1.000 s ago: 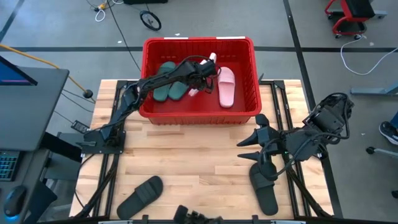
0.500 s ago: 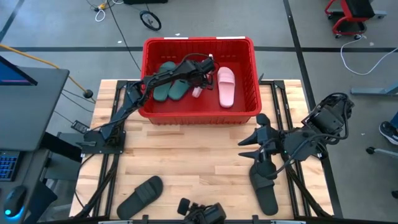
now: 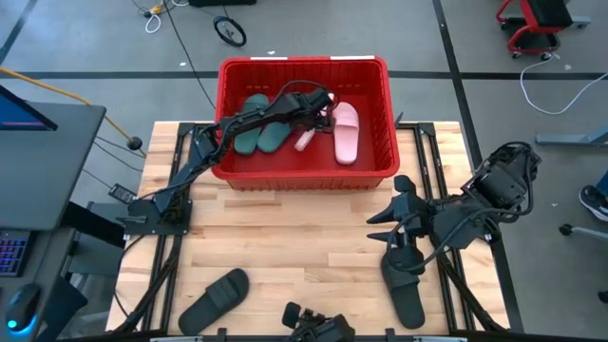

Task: Pick and place slides into bin
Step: Put the pink slipper into the red bin

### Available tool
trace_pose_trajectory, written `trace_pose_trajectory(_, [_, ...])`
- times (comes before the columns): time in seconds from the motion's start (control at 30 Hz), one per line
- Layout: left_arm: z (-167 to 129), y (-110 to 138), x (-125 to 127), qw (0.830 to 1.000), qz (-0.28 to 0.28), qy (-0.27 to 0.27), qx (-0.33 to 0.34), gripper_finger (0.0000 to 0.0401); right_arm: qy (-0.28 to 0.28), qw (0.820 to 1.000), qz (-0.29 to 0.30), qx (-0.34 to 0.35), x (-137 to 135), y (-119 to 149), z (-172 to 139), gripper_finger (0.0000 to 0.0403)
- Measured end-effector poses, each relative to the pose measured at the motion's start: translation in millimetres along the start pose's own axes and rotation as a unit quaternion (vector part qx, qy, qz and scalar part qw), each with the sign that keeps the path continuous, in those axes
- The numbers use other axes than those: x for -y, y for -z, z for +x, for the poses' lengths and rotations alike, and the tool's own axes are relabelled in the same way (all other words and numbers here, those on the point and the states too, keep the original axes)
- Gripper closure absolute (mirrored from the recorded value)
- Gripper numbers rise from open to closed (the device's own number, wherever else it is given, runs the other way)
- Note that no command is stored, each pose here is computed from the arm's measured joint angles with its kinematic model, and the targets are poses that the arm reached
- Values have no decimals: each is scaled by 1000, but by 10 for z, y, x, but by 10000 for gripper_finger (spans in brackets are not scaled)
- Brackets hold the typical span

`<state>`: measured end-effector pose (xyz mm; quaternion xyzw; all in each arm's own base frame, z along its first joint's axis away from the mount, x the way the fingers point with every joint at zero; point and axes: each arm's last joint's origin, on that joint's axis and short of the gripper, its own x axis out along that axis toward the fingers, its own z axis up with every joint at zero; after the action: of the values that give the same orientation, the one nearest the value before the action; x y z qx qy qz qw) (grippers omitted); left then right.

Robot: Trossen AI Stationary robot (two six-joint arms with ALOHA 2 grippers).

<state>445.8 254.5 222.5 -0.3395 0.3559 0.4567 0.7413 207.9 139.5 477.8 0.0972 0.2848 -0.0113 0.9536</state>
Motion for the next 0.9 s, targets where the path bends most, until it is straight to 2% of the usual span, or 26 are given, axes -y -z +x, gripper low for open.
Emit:
trace_pose_trajectory(0.27, [-50, -12, 214, 997, -2, 64, 47, 248, -1, 1000, 9, 0, -2, 0, 0, 261])
trace_pose_trajectory(0.53, [-56, -149, 212, 991, 26, 88, 95, 271, -6, 1000, 28, -1, -26, 15, -16, 265])
trace_pose_trajectory(0.67, [-27, -214, 116, 992, 10, 81, 91, 285, -11, 999, 33, -2, -47, 27, -31, 265])
trace_pose_trajectory(0.77, [-20, -227, 85, 992, -18, 101, 68, 291, -12, 999, 36, -2, -50, 29, -33, 265])
trace_pose_trajectory(0.83, [-19, -215, 85, 993, -8, 105, 59, 291, -12, 999, 38, -2, -51, 29, -33, 265])
trace_pose_trajectory(0.9, [-28, -185, 119, 992, 36, 104, 62, 287, -11, 999, 37, -2, -50, 29, -32, 265])
